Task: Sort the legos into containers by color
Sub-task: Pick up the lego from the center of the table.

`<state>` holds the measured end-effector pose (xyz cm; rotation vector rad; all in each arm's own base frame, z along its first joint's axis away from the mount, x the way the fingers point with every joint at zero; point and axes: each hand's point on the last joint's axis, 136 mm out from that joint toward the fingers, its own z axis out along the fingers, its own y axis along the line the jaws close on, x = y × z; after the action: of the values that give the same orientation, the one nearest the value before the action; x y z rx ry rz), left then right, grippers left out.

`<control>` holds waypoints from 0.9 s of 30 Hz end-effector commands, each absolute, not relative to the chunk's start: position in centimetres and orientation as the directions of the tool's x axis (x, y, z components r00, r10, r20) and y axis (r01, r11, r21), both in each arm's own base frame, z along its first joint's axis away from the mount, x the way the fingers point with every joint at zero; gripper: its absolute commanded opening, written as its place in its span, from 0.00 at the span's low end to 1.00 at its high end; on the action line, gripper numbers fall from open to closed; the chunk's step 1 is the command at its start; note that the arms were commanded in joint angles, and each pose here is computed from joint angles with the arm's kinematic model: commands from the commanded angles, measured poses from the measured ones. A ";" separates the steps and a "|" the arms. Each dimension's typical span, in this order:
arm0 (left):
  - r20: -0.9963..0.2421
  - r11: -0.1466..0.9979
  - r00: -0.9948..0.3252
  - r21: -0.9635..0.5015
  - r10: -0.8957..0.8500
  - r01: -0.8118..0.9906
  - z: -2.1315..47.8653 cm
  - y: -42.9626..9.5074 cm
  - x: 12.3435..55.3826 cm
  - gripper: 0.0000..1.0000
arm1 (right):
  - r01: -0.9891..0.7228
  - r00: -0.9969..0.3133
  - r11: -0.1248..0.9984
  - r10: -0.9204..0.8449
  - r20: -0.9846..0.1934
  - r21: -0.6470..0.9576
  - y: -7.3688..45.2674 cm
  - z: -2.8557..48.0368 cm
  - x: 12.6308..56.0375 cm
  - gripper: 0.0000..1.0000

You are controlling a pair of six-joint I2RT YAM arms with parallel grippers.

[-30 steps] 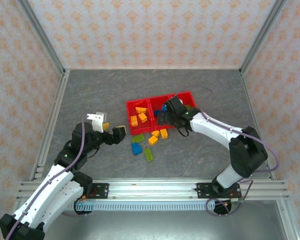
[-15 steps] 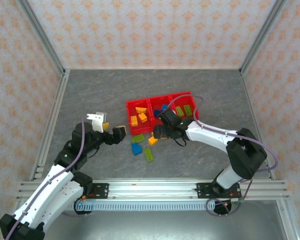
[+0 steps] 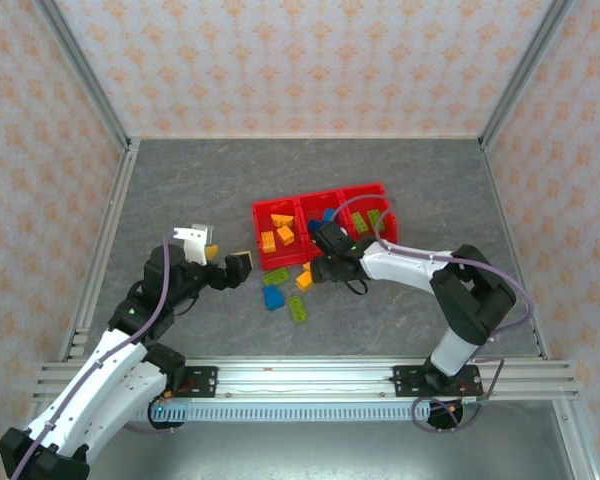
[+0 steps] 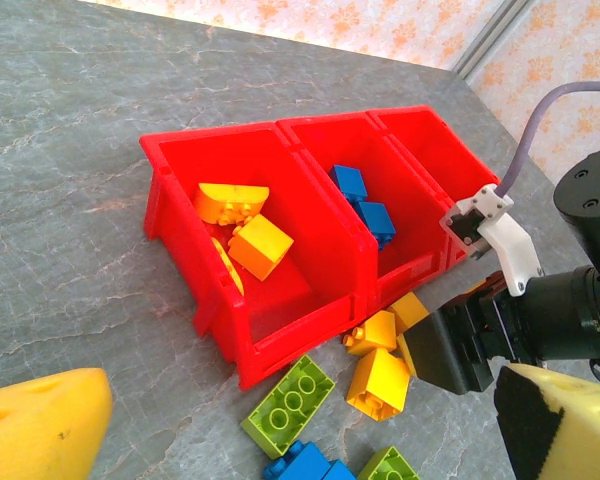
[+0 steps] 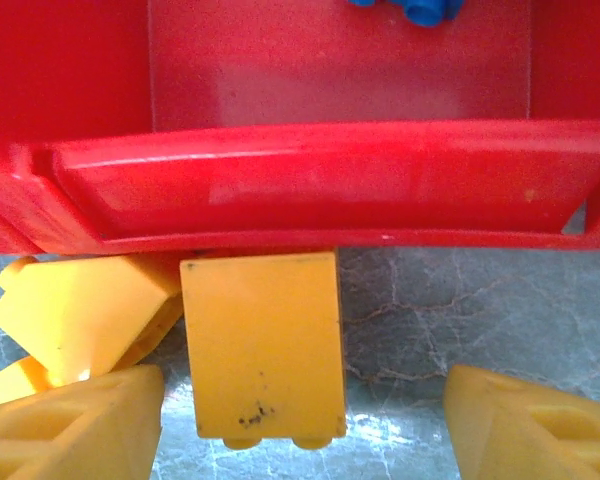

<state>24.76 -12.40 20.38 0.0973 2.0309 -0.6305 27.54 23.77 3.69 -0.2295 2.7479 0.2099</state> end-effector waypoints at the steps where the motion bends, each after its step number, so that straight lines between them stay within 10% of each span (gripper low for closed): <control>1: -0.839 0.856 -0.517 -0.385 -0.168 0.346 20.7 -12.8 24.6 0.99 | -0.185 -0.915 0.980 -0.146 -0.377 0.069 23.5 2.8 27.8 0.71; 12: -0.838 0.856 -0.519 -0.384 -0.167 0.345 20.6 -12.8 24.6 0.99 | -0.190 -0.909 0.980 -0.155 -0.387 0.054 23.5 3.4 28.1 0.36; 27: -0.841 0.856 -0.514 -0.384 -0.169 0.347 20.8 -12.8 24.6 0.99 | -0.154 -0.875 0.977 -0.064 -0.481 0.150 23.8 10.1 27.6 0.21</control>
<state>24.76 -12.40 20.41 0.0970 2.0302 -0.6309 27.14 23.88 7.04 -0.2179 2.6921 0.2308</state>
